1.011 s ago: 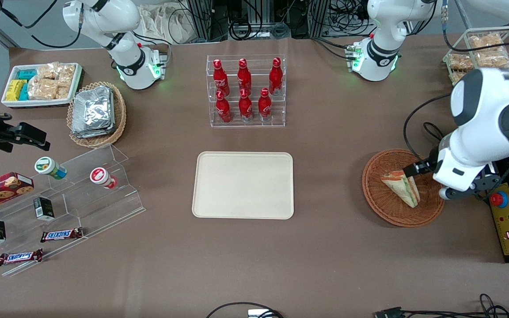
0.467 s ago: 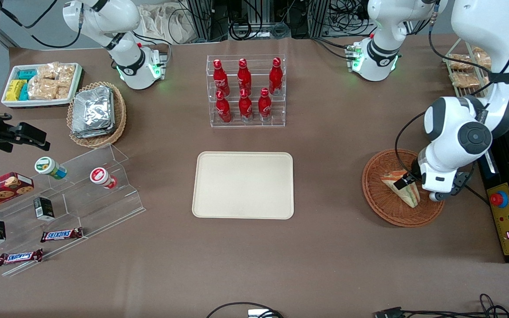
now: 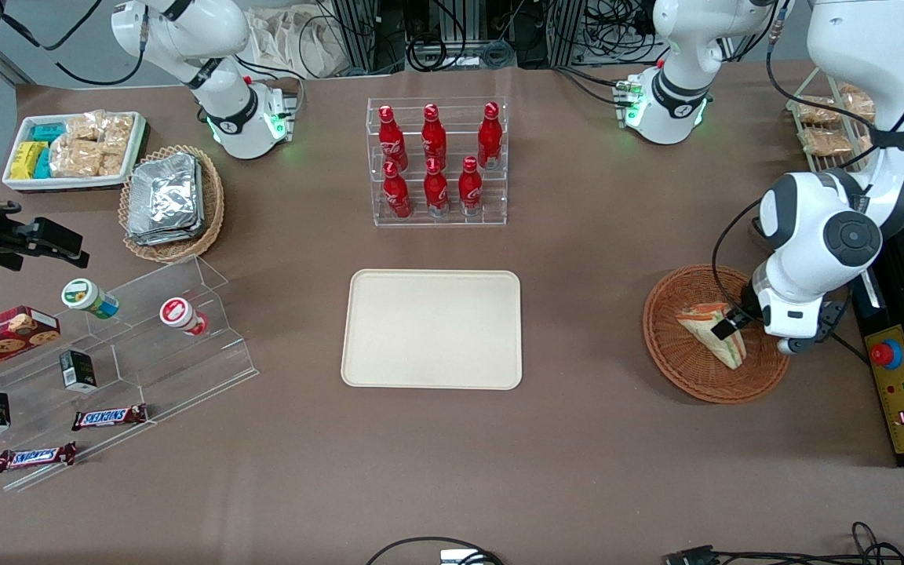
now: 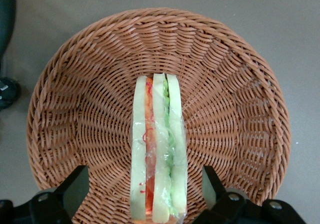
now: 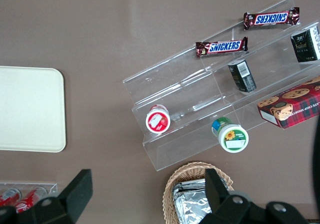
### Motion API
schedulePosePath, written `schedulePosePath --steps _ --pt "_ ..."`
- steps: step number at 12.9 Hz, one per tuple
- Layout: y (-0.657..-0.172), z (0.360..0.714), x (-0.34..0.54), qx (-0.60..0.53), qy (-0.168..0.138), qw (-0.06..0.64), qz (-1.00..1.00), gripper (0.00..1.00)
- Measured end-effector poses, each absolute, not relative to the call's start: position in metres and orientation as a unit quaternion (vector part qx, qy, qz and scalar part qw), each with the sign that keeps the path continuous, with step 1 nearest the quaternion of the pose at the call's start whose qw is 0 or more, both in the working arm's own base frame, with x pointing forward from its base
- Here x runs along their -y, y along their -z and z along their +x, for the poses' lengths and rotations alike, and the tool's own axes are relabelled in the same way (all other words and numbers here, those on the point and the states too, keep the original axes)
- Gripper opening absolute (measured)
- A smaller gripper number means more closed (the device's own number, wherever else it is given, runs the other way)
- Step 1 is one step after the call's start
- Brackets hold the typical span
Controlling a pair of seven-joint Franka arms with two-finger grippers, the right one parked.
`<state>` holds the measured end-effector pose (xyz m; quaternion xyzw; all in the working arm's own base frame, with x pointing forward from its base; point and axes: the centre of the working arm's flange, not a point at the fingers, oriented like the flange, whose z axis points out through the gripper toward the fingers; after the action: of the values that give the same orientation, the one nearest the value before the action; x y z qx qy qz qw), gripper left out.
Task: Place sandwich from basket to tray
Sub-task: 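Lower the open left gripper around the sandwich's upright edge, then close the left gripper on the sandwich and lift it from the basket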
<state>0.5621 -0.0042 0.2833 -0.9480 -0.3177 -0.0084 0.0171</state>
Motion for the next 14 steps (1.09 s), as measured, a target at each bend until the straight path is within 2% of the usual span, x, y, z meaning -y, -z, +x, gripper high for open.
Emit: schedulePosePath --steps 9,10,11,12,14 --pt "-0.246 0.560 0.006 0.340 -0.010 0.018 -0.940 1.00" --pt "-0.243 0.561 0.006 0.342 -0.010 0.017 -0.939 0.95" --pt "-0.240 0.561 0.006 0.344 -0.009 0.016 -0.939 0.94" --pt "-0.241 0.563 0.007 0.347 -0.005 0.014 -0.938 0.85" --pt "-0.254 0.574 0.009 0.357 0.011 0.008 -0.934 0.59"
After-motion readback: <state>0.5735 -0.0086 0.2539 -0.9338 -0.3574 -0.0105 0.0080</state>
